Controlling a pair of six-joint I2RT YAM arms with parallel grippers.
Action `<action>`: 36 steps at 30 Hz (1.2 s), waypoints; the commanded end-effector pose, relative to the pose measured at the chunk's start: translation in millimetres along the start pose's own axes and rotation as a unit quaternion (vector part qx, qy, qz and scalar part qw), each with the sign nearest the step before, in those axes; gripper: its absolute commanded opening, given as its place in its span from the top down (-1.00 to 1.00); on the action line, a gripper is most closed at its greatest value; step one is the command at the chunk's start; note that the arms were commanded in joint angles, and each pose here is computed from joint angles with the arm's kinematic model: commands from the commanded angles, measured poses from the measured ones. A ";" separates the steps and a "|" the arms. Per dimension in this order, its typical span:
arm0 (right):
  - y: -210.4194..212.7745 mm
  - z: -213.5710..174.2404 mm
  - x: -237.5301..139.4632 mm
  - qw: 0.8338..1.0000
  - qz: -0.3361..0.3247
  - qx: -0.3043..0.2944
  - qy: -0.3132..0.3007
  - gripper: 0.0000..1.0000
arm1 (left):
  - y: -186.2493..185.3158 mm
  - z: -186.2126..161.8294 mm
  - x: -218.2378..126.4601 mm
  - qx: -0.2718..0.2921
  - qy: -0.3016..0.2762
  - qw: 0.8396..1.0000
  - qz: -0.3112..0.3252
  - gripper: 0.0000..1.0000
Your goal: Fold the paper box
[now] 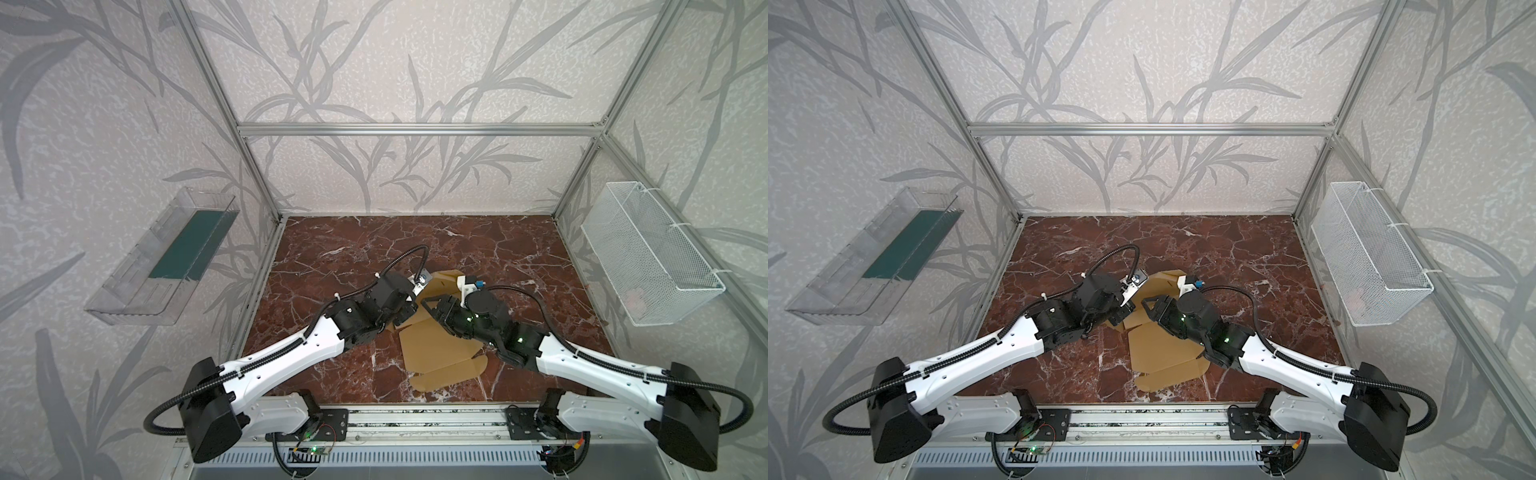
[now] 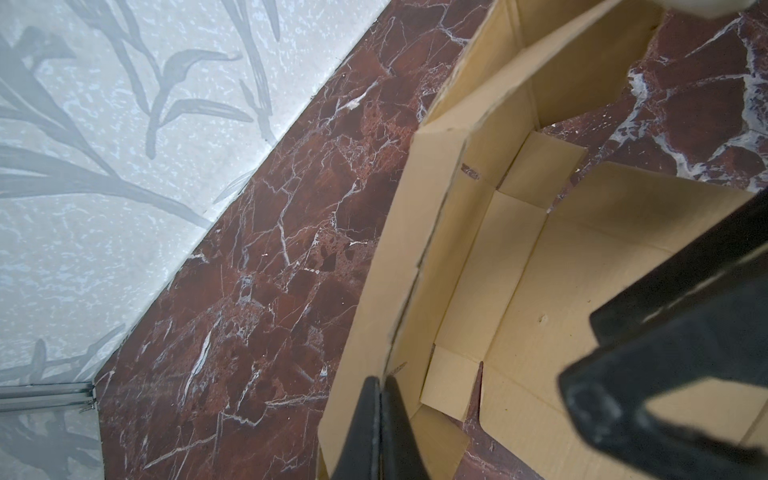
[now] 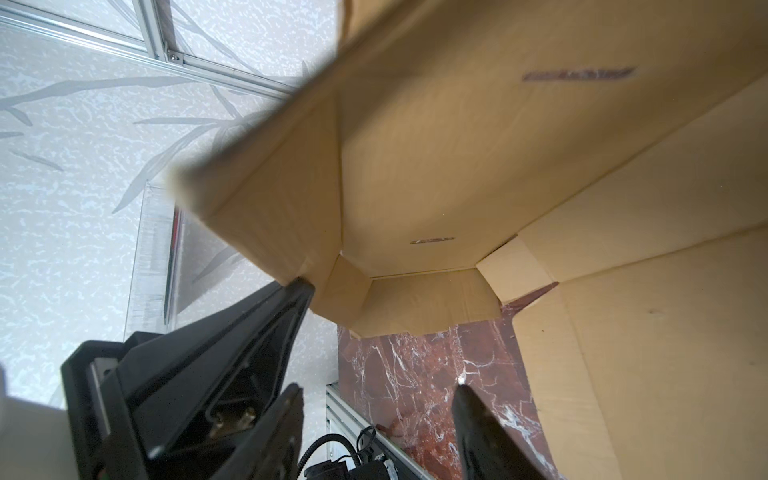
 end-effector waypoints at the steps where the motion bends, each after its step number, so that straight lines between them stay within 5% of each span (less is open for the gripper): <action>1: 8.8 3.7 2.8 0.999 0.030 0.010 -0.033 -0.14 | -3.7 -4.4 3.7 -0.006 0.008 1.000 0.009 1.00; 10: 3.9 10.9 -10.1 0.994 0.007 -0.004 -0.108 -0.10 | -10.9 -7.3 3.2 -0.004 0.015 1.000 0.000 1.00; 21: 26.2 18.3 -3.3 0.992 0.033 -0.021 -0.122 -0.06 | -18.5 -10.0 -0.1 0.009 0.022 1.000 -0.013 0.99; 36: 16.4 18.7 16.6 0.992 -0.019 0.002 -0.127 0.10 | -25.8 -12.5 -1.2 0.037 0.029 0.999 -0.014 0.95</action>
Point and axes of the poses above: each gripper's point midway between its finger pads, its own x axis out along the fingers, its own y axis along the line the jaws close on, z = x × y, the point moved 6 cm from there along -x, back along the fingers, and after that the axes turned 6 degrees about -x, right-handed, at the moved point
